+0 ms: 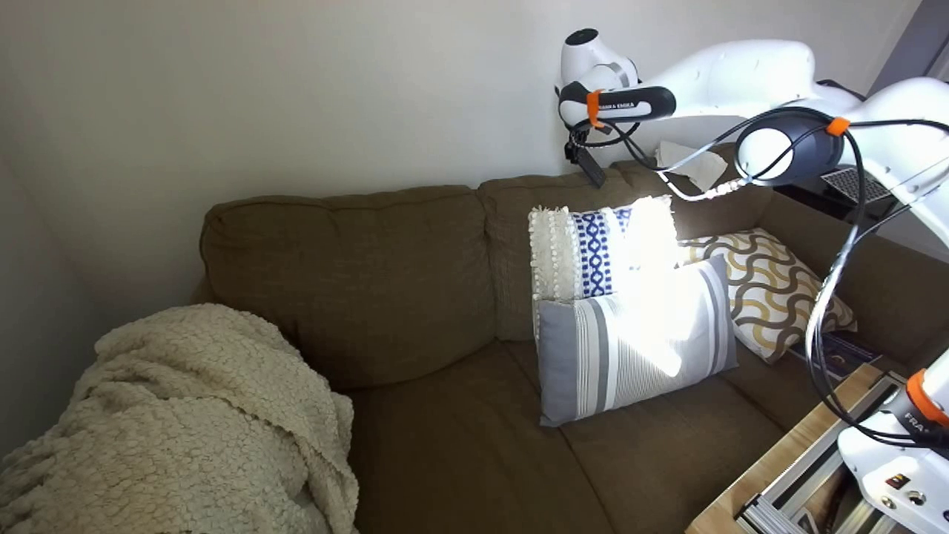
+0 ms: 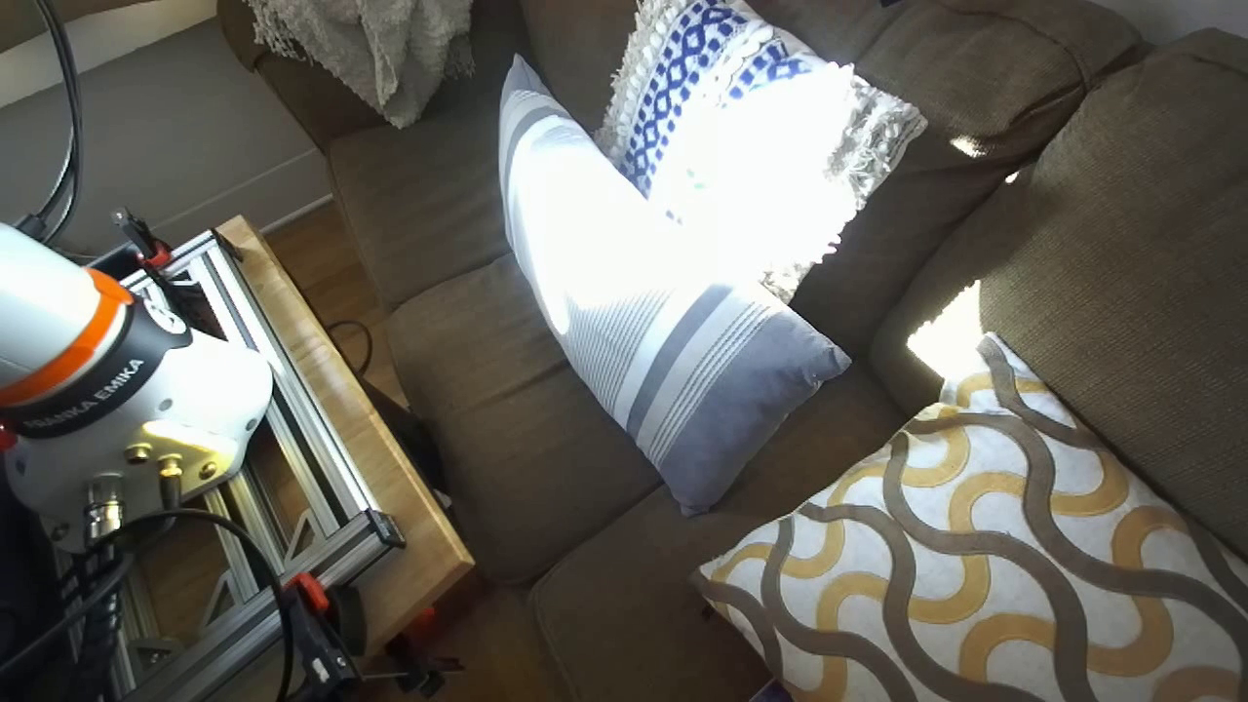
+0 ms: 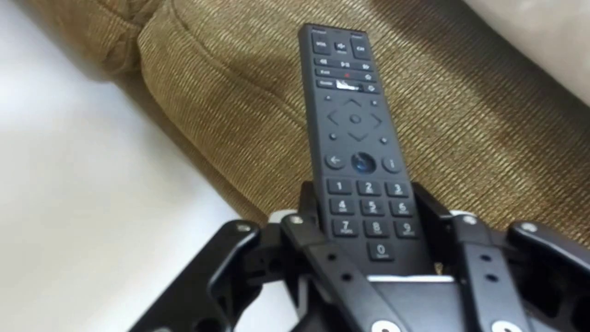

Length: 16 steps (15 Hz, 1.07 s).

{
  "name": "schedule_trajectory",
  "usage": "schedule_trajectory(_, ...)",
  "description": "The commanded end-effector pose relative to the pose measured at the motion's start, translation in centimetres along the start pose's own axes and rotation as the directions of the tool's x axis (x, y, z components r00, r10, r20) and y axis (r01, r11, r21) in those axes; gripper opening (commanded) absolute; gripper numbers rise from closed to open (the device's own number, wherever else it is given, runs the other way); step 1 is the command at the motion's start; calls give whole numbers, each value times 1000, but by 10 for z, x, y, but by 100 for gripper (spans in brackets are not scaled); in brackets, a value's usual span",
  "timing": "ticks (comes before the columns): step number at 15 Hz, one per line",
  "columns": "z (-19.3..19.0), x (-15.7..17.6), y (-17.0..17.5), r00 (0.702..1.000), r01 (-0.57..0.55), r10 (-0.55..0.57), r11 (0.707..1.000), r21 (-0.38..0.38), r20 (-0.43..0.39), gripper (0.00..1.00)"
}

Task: Remove the black remote from behind the white and blue pillow and put it on the backrest of the couch

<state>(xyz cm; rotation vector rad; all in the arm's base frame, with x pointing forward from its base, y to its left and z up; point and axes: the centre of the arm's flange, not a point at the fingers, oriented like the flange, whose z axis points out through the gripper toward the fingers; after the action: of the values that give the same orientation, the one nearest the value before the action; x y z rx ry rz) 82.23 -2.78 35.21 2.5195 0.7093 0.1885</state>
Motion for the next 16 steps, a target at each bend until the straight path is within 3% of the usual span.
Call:
schedule_trajectory(1, 10, 42, 6, 988, 133, -141, 983, -127, -58, 25)
schedule_trajectory(8, 43, 68, -22, 926, 331, -369, 892, -307, -74, 25)
schedule_trajectory(12, 65, 69, -31, 909, 391, -416, 868, -305, -20, 25)
schedule_trajectory(16, 77, 68, -33, 914, 384, -405, 865, -323, 5, 25)
